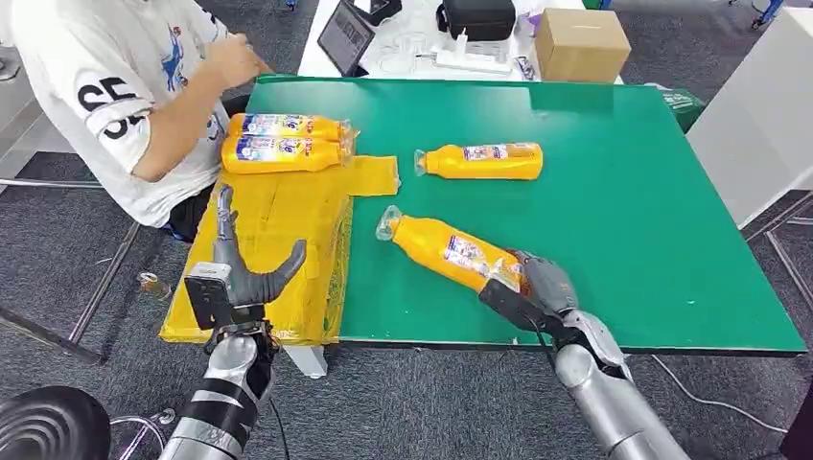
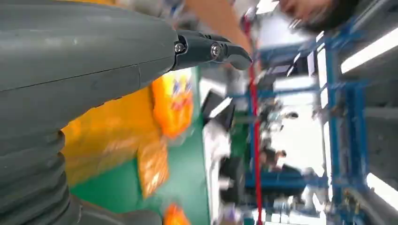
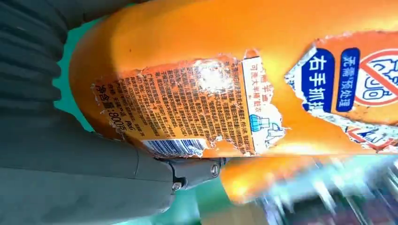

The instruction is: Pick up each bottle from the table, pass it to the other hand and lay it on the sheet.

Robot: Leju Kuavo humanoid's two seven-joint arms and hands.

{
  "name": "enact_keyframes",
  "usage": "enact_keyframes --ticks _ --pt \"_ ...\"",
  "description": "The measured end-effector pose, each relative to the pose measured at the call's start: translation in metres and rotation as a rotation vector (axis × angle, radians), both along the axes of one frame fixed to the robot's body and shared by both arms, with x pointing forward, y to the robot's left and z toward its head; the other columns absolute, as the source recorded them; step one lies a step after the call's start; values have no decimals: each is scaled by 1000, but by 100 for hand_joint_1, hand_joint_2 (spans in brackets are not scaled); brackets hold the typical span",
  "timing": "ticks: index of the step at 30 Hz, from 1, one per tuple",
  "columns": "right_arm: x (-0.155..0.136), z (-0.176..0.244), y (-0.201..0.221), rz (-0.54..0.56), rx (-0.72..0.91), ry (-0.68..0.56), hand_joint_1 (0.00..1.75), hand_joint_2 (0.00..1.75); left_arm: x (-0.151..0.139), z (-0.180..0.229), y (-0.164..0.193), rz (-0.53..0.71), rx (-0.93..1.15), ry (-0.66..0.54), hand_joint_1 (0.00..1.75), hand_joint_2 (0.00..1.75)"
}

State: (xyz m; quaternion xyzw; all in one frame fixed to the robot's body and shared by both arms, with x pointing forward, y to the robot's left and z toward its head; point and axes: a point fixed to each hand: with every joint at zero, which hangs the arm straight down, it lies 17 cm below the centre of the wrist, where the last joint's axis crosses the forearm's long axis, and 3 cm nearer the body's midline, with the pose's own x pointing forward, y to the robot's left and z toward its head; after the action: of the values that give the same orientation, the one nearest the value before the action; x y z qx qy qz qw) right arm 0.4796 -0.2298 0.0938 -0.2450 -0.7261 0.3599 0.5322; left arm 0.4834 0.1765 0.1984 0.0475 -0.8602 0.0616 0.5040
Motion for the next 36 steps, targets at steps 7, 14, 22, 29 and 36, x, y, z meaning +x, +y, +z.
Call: enact_keyframes --ticks 7,14,22,29,36 --pt "-38 147 -44 -260 483 -513 175 175 0 -34 -49 -323 -329 210 0 175" --pt "-62 153 -69 -329 590 -576 175 175 -11 -30 -73 -486 -460 229 0 175" --pt "-64 128 -40 -235 574 -514 175 175 -36 -14 -101 -698 -550 191 0 175" --pt "-64 57 50 -44 565 -266 175 175 -62 1 -128 -849 -524 140 0 175" --pt "-77 22 118 77 558 -134 175 175 -72 2 -143 -902 -488 144 0 175"
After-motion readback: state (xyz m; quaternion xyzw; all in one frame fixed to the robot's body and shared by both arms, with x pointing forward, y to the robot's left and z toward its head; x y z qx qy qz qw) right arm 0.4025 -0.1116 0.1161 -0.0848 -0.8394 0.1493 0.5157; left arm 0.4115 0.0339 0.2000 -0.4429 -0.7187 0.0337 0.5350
